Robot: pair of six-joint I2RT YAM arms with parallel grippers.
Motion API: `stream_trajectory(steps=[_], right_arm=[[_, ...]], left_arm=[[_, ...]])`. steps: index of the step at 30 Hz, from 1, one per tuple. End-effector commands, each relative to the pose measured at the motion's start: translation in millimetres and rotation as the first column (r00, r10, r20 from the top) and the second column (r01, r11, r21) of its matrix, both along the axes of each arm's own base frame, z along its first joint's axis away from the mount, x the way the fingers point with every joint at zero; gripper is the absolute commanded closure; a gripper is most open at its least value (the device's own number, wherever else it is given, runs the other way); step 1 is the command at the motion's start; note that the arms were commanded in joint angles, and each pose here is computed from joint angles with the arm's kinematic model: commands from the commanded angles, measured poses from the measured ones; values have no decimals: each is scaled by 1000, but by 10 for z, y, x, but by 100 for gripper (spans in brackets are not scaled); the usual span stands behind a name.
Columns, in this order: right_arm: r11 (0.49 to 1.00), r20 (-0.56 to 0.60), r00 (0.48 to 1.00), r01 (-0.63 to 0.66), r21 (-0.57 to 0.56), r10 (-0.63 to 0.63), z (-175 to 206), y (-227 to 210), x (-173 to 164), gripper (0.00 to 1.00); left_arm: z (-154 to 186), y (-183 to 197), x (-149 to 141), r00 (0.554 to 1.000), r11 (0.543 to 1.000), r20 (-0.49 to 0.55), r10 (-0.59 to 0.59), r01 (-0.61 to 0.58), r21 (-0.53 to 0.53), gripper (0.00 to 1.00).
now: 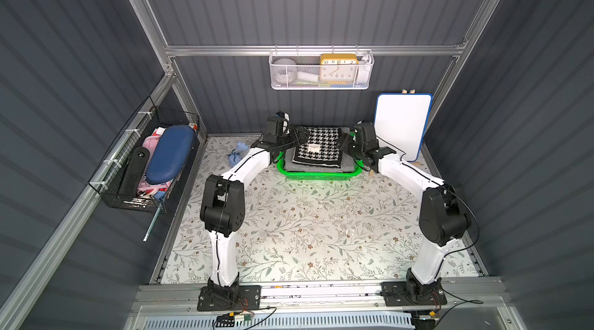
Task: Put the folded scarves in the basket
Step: Place the scarf in the basket, then reset both arms
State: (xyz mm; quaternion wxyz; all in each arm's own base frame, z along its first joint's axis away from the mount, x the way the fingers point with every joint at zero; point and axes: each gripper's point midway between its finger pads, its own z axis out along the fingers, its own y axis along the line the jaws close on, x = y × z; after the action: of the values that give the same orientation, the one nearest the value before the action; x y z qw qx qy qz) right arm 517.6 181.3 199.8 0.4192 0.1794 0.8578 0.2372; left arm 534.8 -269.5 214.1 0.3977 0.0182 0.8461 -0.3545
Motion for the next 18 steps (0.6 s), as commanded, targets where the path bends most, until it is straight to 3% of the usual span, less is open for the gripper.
stream_trajectory(steps=[1, 11, 18], right_arm=[[1000, 34, 999, -5, 20, 4, 285, -18, -85, 35], [994, 101, 995, -28, 104, 17, 702, -220, -890, 35], [995, 176, 983, 34, 89, -49, 839, -654, -1677, 35]], left_arm=[[555, -10, -166, 989, 998, 139, -56, 61, -31, 1], [1228, 23, -960, 927, 971, 326, -185, 224, -86, 1], [1413, 270, -1536, 903, 977, 402, -150, 197, -78, 1]])
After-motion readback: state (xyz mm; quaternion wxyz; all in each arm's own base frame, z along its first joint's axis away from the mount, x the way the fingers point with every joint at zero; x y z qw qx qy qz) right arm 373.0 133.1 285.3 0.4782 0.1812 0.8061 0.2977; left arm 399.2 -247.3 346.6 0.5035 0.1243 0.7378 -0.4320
